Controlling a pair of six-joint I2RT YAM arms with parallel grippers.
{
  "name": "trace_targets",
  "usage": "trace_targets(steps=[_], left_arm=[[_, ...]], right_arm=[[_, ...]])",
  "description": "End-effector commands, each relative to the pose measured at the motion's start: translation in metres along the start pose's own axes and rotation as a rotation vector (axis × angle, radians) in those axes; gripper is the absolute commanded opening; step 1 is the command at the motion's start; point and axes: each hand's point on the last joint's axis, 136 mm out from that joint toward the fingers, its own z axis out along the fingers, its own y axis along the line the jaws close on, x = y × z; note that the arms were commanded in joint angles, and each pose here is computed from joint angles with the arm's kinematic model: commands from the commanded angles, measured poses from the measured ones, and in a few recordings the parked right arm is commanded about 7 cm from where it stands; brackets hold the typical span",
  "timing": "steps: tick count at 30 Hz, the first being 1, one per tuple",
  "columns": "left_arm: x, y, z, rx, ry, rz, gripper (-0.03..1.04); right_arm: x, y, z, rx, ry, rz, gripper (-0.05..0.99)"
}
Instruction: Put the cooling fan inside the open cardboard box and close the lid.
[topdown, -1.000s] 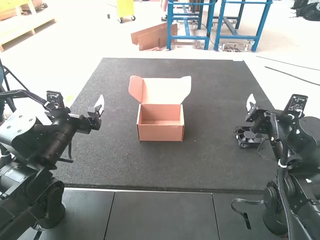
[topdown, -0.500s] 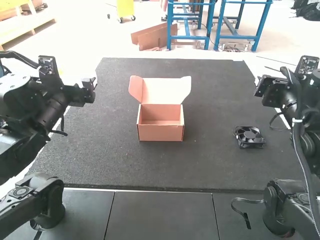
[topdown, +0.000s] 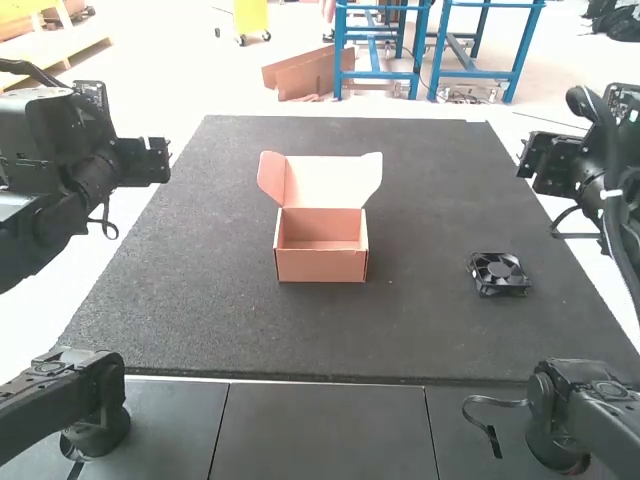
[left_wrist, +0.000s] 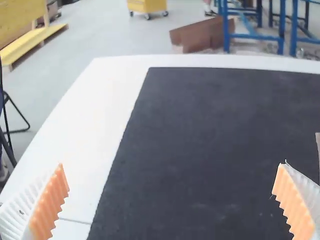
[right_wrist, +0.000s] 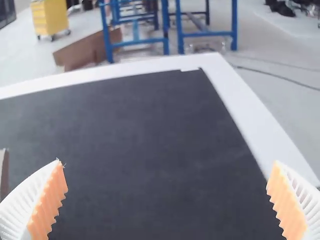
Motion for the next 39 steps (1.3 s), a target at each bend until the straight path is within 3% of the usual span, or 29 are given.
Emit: trace_targets(steps=[1,5,9,16,21,24,27,39], left_arm=[[-0.021,0.002,0.000,0.003,-0.040,-0.019,0.97],[-0.022,-0.002,0.002,0.023,-0.012,-0.012,0.97],[-0.013,-0.006,0.009,0.030,0.048,0.001,0.97],[-0.002,-0.006,0.015,0.027,0.144,0.024,0.97],[0.007,-0.008,0.018,0.031,0.188,0.047,0.97],[0.018,-0.008,0.021,0.031,0.236,0.056,0.97],[0.026,-0.009,0.022,0.036,0.266,0.063,0.97],[0.022,-0.016,0.025,0.073,0.273,0.059,0.97]], right_arm=[[-0.014,-0.002,0.016,0.028,0.048,-0.019,0.91],[0.002,0.002,0.042,0.032,0.226,-0.065,0.91],[0.026,0.011,0.058,-0.025,0.355,-0.141,0.92],[0.060,-0.012,0.068,0.058,0.535,-0.190,0.85],[0.081,-0.028,0.068,0.067,0.645,-0.144,0.86],[0.099,-0.049,0.068,0.119,0.739,-0.115,0.85],[0.123,-0.057,0.067,0.093,0.867,-0.052,0.85],[0.173,-0.072,0.075,0.019,1.092,-0.096,0.86]])
